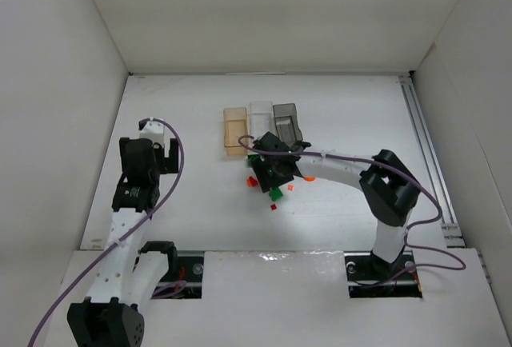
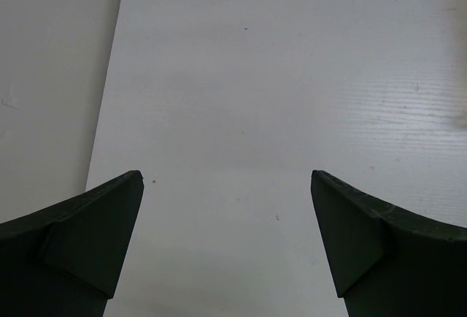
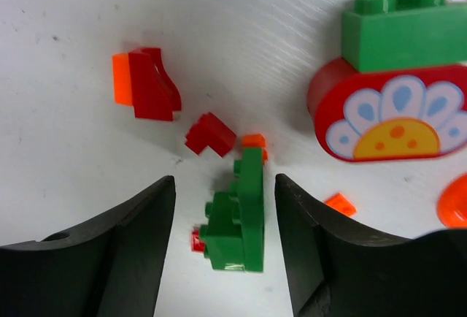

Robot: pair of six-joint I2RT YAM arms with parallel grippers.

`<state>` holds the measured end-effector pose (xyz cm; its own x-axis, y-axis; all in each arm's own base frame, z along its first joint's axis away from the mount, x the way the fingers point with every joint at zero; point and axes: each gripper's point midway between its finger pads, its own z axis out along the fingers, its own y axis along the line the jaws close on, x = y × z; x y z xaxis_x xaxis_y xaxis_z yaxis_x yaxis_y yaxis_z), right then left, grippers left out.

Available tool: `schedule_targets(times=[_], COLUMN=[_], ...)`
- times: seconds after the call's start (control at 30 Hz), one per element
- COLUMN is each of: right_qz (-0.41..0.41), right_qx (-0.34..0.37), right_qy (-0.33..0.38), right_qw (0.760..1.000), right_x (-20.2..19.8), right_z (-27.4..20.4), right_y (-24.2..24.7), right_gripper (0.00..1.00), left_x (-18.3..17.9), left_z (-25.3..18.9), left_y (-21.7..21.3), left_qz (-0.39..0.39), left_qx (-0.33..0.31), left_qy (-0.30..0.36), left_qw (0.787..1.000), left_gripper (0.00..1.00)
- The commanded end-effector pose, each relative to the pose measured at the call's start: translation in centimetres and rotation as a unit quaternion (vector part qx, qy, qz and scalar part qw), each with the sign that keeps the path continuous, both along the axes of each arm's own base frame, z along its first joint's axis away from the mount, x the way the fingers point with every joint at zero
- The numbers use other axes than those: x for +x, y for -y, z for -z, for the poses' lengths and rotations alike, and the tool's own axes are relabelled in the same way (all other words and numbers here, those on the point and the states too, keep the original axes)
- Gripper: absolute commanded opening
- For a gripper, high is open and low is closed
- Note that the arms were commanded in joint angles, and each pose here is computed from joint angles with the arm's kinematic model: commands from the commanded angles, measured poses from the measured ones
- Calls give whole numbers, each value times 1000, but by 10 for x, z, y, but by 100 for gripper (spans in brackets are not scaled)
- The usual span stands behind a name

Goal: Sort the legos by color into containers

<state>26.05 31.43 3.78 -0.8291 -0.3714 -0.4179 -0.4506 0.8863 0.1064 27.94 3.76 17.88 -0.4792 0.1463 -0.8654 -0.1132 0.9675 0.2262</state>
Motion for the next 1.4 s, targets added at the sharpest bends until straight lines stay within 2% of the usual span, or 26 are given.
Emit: schedule_targets(times=[0.0, 0.23, 0.5, 0.8, 0.9, 1.0, 1.07, 1.13, 1.2, 1.23, 1.37], right_qz=[2, 12, 2, -14, -14, -16, -16, -16, -14, -15, -15], right_qx=[31, 32, 25, 33, 29, 32, 32, 29, 33, 34, 30], right_qy=[58, 87, 60, 54, 51, 48, 48, 44, 40, 40, 36], right_qw=[998, 996, 998, 998, 998, 998, 998, 998, 999, 999, 999], right_x=[10, 16, 28, 31, 28, 27, 27, 27, 25, 25, 23], right_z=[-41, -45, -22, -21, -18, -18, -18, -14, -14, -14, -10], right_y=[3, 21, 10, 1, 3, 2, 2, 3, 1, 1, 3], right_gripper=[62, 59, 50, 50, 40, 19, 15, 16, 35, 39, 42], left_x=[3, 3, 4, 2, 2, 1, 1, 0, 0, 0, -1], left_z=[-3, 0, 0, 7, 7, 11, 11, 11, 8, 8, 6], left_y=[-3, -3, -2, -3, -4, -4, -4, -5, -6, -6, -6], left_qz=[-1, 1, 5, 1, 3, 3, 3, -1, 0, 0, 2], left_qx=[12, 16, 14, 16, 20, 20, 20, 22, 26, 26, 30], left_qy=[14, 12, 12, 7, 10, 6, 6, 6, 9, 9, 13], left_qw=[1000, 1000, 1000, 1000, 1000, 1000, 1000, 1000, 1000, 1000, 999], left_gripper=[100, 100, 100, 100, 100, 100, 100, 100, 100, 100, 100])
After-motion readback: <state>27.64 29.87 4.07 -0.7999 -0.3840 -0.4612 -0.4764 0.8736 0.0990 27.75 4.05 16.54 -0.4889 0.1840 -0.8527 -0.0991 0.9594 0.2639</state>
